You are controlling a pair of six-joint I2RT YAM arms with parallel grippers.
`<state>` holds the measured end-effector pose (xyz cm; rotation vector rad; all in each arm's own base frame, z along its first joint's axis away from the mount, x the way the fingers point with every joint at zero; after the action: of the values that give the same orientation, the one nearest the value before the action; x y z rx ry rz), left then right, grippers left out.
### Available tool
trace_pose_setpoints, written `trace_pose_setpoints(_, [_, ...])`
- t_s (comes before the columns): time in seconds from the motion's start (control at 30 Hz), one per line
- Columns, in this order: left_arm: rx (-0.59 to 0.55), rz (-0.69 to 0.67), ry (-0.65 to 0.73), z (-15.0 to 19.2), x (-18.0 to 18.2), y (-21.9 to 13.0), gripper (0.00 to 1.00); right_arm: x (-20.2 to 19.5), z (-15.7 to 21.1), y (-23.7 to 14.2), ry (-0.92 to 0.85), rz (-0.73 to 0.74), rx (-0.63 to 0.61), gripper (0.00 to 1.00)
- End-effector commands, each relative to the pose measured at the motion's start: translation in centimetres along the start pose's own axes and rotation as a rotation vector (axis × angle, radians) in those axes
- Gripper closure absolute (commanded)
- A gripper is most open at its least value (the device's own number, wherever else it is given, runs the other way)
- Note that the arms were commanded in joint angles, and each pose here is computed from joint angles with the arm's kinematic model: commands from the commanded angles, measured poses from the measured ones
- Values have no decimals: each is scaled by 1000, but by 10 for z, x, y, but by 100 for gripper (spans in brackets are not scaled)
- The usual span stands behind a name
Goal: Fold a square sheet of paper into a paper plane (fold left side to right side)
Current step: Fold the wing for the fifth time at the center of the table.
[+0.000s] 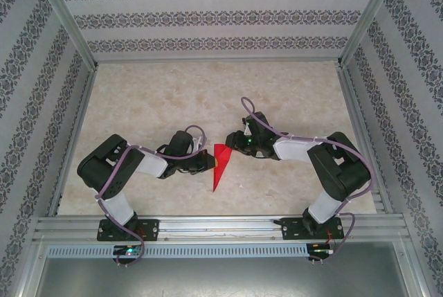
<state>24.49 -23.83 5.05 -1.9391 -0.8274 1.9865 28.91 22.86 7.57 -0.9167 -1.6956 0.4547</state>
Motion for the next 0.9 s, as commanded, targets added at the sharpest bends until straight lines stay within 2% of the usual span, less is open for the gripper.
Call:
trace_pose_setpoints(0.0, [-2, -20, -33, 1, 7, -3, 100, 2, -5, 4, -2, 2, 0, 60])
trace_pose_setpoints(0.33, [-2, -8, -30, 1, 4, -3, 100, 0, -4, 15, 3, 1, 32, 59])
trace_pose_setpoints(0.87, [-16, -7, 4, -1, -10, -14, 100, -22, 14, 32, 8, 137, 142, 59])
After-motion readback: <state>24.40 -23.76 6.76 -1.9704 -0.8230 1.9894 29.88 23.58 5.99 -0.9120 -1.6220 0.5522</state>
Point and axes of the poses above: each hand's point on the last joint's axis, 136 mm out from that joint toward the fingers, its own y axis out along the fingers, its own x axis along the line the jaws close on, z = x × y, the point moved 5 cm from there along -y, back along the fingers, and after that the axes turned 8 degrees about -y, right-handed, at the moved point
